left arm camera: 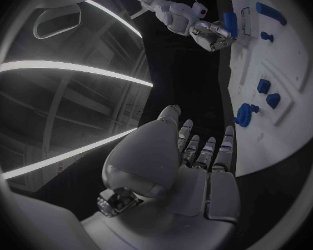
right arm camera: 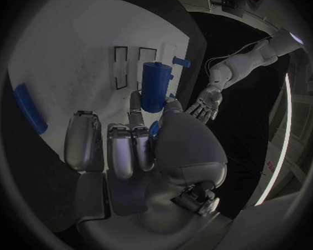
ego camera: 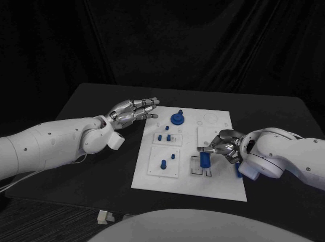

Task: Assemble the parts on the task board

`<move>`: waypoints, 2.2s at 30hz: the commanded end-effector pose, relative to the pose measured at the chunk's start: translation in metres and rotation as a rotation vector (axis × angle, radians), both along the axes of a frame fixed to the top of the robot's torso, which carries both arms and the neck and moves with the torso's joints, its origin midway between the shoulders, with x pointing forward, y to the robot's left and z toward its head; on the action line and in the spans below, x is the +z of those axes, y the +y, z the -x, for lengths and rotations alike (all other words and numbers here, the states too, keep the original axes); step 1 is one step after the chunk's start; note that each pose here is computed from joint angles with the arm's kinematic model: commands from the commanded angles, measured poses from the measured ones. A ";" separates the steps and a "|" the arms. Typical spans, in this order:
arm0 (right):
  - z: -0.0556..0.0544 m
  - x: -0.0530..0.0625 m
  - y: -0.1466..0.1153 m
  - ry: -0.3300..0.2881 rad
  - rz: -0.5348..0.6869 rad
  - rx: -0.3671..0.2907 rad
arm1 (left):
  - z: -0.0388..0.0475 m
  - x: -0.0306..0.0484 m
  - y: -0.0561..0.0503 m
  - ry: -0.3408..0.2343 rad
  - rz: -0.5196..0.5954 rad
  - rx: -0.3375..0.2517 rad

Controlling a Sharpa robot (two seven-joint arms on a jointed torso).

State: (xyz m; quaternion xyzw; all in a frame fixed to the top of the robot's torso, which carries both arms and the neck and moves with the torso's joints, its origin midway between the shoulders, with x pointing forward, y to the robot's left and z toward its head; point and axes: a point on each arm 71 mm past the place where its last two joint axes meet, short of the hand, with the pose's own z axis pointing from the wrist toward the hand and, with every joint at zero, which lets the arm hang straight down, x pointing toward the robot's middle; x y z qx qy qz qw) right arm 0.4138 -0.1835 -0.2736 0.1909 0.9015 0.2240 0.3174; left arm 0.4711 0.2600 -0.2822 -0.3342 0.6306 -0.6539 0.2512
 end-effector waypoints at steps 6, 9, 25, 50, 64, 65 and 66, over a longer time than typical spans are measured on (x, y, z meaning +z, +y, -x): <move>0.002 -0.004 0.005 0.041 0.039 0.010 | 0.0012 -0.0007 -0.002 0.007 0.021 -0.014; 0.004 -0.005 0.007 0.059 0.051 0.025 | 0.0014 -0.0012 -0.002 0.009 0.021 -0.016; 0.007 -0.008 0.013 0.084 0.122 0.096 | 0.0023 -0.0025 -0.002 0.017 0.023 -0.023; 0.007 -0.011 0.019 0.086 0.124 0.105 | 0.0026 -0.0039 -0.003 0.032 0.020 -0.036; 0.006 -0.012 0.019 0.088 0.126 0.104 | 0.0028 -0.0046 -0.004 0.039 0.019 -0.043; 0.006 -0.012 0.019 0.088 0.126 0.105 | 0.0028 -0.0047 -0.004 0.039 0.019 -0.044; 0.006 -0.012 0.019 0.089 0.127 0.106 | 0.0029 -0.0047 -0.004 0.040 0.019 -0.044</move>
